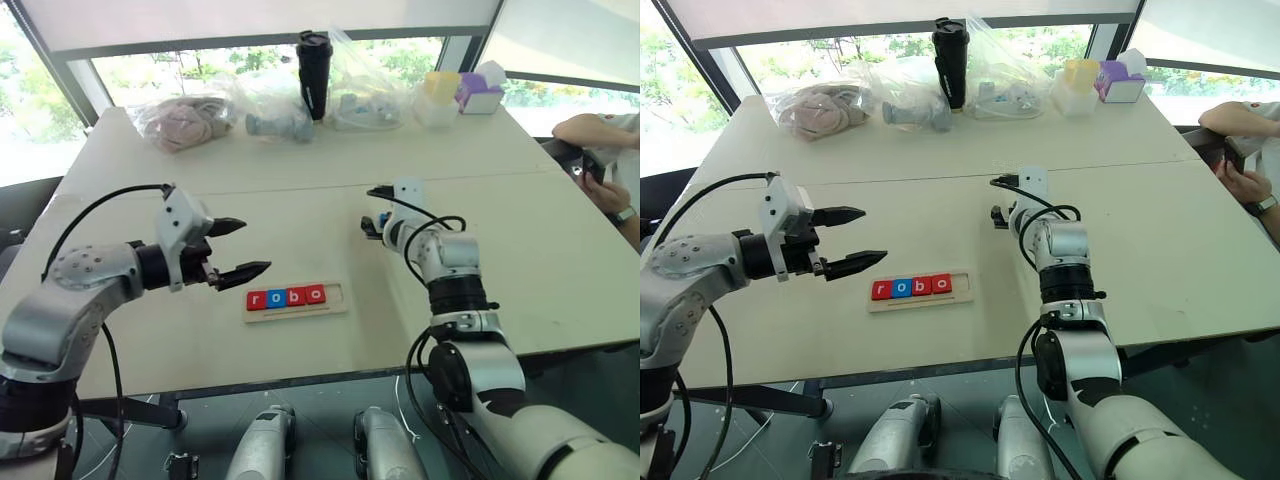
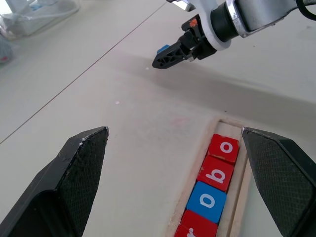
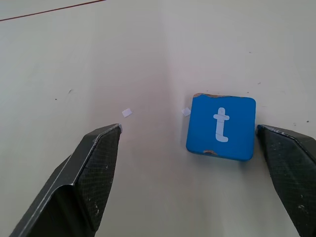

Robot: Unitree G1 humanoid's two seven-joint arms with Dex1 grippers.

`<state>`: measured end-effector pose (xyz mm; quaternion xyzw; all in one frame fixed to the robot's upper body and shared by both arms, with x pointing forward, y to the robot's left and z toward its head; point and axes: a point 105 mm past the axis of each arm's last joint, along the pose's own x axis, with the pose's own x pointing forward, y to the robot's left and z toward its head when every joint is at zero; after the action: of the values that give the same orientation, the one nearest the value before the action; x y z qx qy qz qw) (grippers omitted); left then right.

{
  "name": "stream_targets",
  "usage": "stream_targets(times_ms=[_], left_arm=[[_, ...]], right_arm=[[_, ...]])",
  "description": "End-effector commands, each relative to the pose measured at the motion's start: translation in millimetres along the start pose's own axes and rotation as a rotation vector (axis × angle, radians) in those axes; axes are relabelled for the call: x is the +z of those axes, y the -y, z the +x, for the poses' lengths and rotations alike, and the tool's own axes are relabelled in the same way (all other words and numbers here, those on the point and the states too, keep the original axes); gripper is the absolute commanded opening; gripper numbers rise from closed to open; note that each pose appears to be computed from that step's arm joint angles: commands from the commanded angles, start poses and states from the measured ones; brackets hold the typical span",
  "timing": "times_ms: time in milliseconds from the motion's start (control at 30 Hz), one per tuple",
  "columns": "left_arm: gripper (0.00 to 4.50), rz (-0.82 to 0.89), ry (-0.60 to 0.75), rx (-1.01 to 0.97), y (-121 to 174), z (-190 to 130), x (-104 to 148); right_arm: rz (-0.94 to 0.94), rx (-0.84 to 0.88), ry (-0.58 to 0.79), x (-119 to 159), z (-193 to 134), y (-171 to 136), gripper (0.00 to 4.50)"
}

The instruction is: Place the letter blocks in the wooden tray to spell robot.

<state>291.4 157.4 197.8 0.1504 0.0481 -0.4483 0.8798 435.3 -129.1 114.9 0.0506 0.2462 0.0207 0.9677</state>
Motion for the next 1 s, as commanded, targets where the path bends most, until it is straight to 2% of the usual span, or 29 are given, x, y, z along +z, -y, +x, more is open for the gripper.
stream_targets(times_ms=[33, 133, 300, 367, 467, 600, 767, 1000], left_arm=[[4.5, 0.021, 0.022, -0.012, 5.3, 1.8, 7.5], [4.5, 0.016, 0.022, -0.017, 6.0, 4.0, 6.7], [4.5, 0.01, 0.02, -0.035, 9.0, 6.3, 6.6], [4.5, 0.007, 0.022, -0.048, 10.5, 5.9, 7.2], [4.5, 0.001, 0.018, -0.053, 10.1, 6.5, 5.3], [4.5, -0.003, 0.008, -0.081, 12.6, 11.0, 1.9], [4.5, 0.001, -0.005, -0.108, 12.8, 12.2, 1.0], [4.5, -0.003, -0.101, -0.173, 16.3, 8.6, -16.8]], right_arm=[[-0.016, -0.016, -0.008, -5.1, 2.7, 1.5, 2.64], [-0.071, -0.038, 0.026, 1.7, 0.5, 6.8, 1.18], [-0.134, -0.042, 0.101, 18.6, -16.1, 13.2, 1.16], [-0.243, -0.037, 0.147, 23.3, -43.1, 21.5, 1.16], [-0.255, 0.007, 0.104, 6.4, -72.8, 21.9, 1.16], [-0.109, 0.038, -0.036, -32.0, -105.2, 23.1, 1.16], [0.043, 0.08, -0.028, -55.0, -120.9, 14.2, 1.16], [0.036, 0.168, -0.069, -77.2, -128.4, -8.8, 1.16]])
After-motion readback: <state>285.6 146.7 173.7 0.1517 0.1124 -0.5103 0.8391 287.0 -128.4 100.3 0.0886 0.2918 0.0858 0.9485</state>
